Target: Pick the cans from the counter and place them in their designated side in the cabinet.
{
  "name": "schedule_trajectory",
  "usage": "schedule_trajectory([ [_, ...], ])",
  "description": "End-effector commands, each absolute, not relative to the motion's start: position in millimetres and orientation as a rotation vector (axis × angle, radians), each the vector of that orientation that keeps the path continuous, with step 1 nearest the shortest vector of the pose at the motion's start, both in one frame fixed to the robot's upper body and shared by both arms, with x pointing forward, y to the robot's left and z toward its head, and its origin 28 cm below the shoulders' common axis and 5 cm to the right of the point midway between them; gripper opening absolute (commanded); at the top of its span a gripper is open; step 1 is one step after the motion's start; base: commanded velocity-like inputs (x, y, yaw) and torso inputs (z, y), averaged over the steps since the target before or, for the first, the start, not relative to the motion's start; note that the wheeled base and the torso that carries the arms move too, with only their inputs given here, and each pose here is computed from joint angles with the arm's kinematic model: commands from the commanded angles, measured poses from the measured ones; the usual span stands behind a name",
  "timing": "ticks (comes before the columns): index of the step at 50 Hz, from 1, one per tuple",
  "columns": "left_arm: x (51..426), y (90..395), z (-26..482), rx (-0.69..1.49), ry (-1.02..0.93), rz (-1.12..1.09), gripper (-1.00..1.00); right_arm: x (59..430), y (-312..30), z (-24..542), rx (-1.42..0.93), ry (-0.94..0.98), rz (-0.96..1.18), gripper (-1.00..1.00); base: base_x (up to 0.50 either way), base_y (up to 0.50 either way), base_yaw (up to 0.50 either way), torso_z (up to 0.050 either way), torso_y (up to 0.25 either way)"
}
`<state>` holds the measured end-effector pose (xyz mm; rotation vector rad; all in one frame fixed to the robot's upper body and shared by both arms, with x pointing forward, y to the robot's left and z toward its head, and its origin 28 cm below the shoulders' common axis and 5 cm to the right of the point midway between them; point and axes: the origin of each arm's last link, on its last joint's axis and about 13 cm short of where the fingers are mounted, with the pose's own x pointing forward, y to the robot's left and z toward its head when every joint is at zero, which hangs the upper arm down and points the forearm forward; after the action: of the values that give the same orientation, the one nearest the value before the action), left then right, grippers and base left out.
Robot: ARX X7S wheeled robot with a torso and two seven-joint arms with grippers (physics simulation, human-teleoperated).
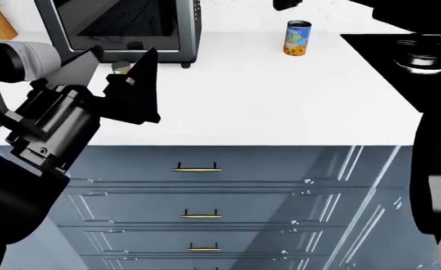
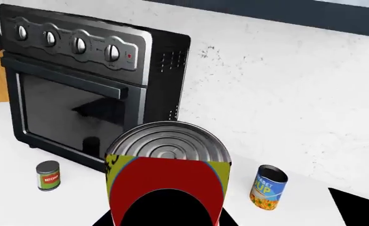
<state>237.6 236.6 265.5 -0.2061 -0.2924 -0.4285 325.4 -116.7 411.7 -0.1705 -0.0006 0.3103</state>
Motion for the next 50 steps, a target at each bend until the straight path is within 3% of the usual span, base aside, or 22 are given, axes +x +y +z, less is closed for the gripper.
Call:
schedule_trajectory([
  [1, 236.1, 238.3, 287.2, -0.164, -0.329, -0.465, 1.0, 311.4, -136.2, 490.9, -0.186, -0.089, 0.267, -1.0, 0.0, 0.0, 0.0, 0.0, 0.0],
  [9, 230.5, 238.2, 300.5, -0.138, -0.362, -0.47, 1.0, 317.6, -134.1, 542.5, -0.153, -0.097, 0.303, -1.0, 0.0, 0.0, 0.0, 0.028, 0.0],
  [27, 229.9, 238.5, 316.6, -0.1, -0.415, -0.49, 1.0, 289.8, -122.2, 563.4, -0.13, -0.122, 0.25, -1.0, 0.0, 0.0, 0.0, 0.045, 0.0],
  [50, 213.8, 238.1, 343.7, -0.072, -0.467, -0.502, 1.0, 288.6, -122.3, 564.5, -0.123, -0.135, 0.215, -1.0, 0.0, 0.0, 0.0, 0.05, 0.0],
])
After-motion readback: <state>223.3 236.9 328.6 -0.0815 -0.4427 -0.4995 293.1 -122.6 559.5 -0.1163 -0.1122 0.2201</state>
